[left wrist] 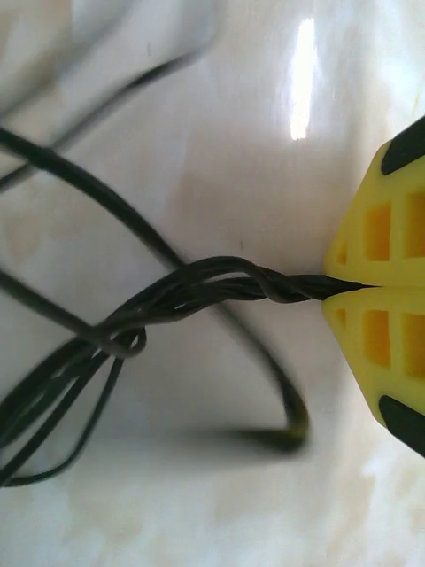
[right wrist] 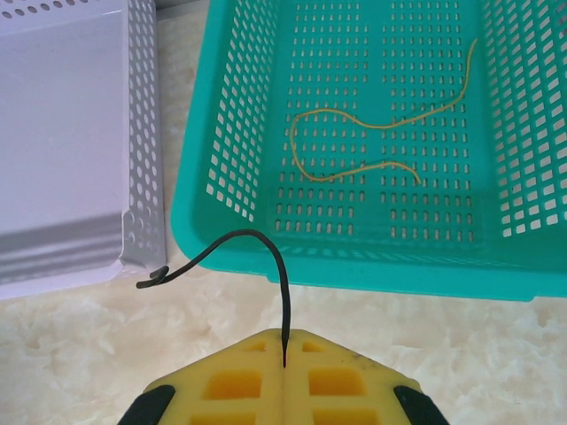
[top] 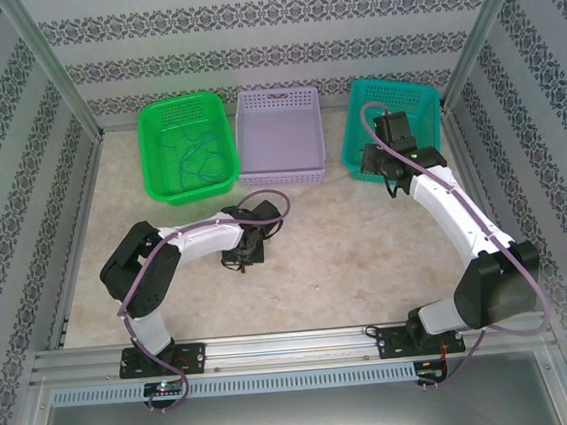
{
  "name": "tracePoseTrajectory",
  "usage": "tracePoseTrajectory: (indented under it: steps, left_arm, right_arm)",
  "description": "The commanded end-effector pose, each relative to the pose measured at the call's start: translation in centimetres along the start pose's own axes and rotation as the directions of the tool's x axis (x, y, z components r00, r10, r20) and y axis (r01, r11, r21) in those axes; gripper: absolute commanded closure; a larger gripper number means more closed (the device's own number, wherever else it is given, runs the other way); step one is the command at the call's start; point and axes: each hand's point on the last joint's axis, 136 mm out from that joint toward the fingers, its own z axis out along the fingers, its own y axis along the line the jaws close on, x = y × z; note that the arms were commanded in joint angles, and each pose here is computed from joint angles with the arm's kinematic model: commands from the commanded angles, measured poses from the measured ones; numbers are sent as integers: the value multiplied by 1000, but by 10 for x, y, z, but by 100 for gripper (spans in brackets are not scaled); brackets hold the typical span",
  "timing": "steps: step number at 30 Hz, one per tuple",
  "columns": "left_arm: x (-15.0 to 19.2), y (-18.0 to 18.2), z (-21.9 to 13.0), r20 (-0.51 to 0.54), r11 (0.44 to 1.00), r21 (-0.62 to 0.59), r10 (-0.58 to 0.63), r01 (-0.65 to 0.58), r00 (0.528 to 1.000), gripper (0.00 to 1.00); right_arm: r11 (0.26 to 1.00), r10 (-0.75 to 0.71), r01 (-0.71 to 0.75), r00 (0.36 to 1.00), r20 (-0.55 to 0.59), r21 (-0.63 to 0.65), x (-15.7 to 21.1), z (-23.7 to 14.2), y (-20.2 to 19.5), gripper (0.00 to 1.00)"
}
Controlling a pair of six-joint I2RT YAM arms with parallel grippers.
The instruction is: Untangle the cables
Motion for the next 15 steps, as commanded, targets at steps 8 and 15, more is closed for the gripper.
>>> tracePoseTrajectory:
  steps: [8,15]
  left_arm:
    - [14,101,-3,-24,969,-154,-197,191,980,100]
    - [15,129,-3,-46,955,-161,-261,251,964,100]
  right_arm:
    - [992,54,-70,987,153,103,-69,-26,-51,100]
    - [983,77,-110,975,210,150,-90,-38,-75,100]
